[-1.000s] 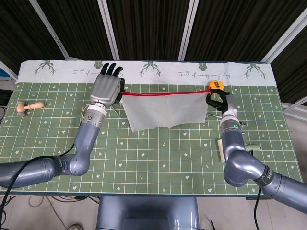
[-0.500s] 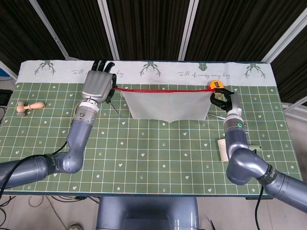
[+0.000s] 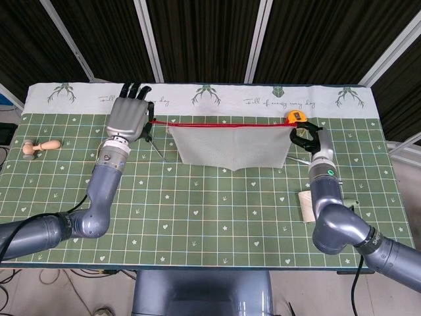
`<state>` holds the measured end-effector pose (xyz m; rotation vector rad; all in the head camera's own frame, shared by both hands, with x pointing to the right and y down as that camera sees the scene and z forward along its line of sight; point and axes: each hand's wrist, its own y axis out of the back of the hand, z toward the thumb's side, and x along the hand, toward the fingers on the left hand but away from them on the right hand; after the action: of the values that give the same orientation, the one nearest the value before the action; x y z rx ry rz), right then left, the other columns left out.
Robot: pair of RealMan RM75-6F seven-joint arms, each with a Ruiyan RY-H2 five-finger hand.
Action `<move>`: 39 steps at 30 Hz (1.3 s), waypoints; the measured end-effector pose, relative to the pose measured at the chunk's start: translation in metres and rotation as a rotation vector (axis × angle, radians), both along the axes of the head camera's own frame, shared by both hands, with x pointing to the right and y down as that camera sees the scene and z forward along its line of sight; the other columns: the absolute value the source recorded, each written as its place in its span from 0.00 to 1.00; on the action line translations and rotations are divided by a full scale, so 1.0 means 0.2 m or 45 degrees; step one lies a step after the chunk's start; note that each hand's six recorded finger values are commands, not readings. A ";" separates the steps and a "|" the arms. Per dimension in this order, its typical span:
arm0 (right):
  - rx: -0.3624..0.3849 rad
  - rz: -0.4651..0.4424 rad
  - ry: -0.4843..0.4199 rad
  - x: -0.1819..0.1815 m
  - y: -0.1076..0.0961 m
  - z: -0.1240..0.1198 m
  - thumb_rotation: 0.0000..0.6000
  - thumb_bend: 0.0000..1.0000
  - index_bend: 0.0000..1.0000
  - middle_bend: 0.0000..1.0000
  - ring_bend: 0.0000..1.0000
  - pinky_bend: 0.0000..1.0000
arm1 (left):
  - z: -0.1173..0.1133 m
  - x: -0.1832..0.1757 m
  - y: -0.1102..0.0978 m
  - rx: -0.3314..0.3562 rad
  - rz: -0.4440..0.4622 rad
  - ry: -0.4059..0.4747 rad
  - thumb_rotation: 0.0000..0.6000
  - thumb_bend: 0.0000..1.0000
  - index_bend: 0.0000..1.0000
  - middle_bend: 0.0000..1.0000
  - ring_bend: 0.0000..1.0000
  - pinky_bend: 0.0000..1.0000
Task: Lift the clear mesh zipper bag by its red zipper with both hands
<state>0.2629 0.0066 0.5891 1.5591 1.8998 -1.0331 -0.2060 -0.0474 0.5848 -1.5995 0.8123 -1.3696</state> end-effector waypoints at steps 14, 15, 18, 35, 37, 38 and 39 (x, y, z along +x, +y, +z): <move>-0.008 -0.270 0.146 -0.01 0.05 -0.01 1.00 0.20 0.00 0.00 0.00 0.19 | -0.02 -0.05 0.04 -0.031 -0.027 0.067 1.00 0.06 0.14 0.06 0.00 0.00; -0.008 -0.274 0.154 0.00 0.05 -0.01 1.00 0.20 0.00 0.00 0.00 0.19 | -0.02 -0.06 0.05 -0.033 -0.031 0.073 1.00 0.06 0.14 0.06 0.00 0.00; -0.006 -0.307 0.202 0.04 0.07 -0.01 1.00 0.20 0.00 0.00 0.00 0.19 | -0.03 -0.09 0.08 -0.046 -0.047 0.098 1.00 0.06 0.14 0.06 0.00 0.00; 0.050 -0.785 0.615 0.32 0.45 -0.05 1.00 0.16 0.00 0.00 0.00 0.19 | -0.10 -0.49 0.61 -0.092 -0.030 0.198 1.00 0.06 0.13 0.03 0.00 0.00; 0.075 -0.874 0.667 0.34 0.52 -0.06 1.00 0.16 0.00 0.00 0.00 0.19 | -0.10 -0.55 0.71 -0.105 -0.018 0.199 1.00 0.06 0.11 0.02 0.00 0.00; 0.091 -0.926 0.698 0.35 0.55 -0.07 1.00 0.16 0.00 0.00 0.00 0.19 | -0.10 -0.58 0.75 -0.111 -0.013 0.199 1.00 0.06 0.10 0.01 0.00 0.00; 0.105 -0.964 0.721 0.36 0.58 -0.08 1.00 0.16 0.00 0.00 0.00 0.19 | -0.11 -0.60 0.80 -0.116 -0.009 0.200 1.00 0.06 0.10 0.01 0.00 0.00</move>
<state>0.3348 0.1236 0.5740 2.2960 1.6855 -1.8943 -0.3264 0.1116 0.5635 -1.7942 0.8596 -1.3143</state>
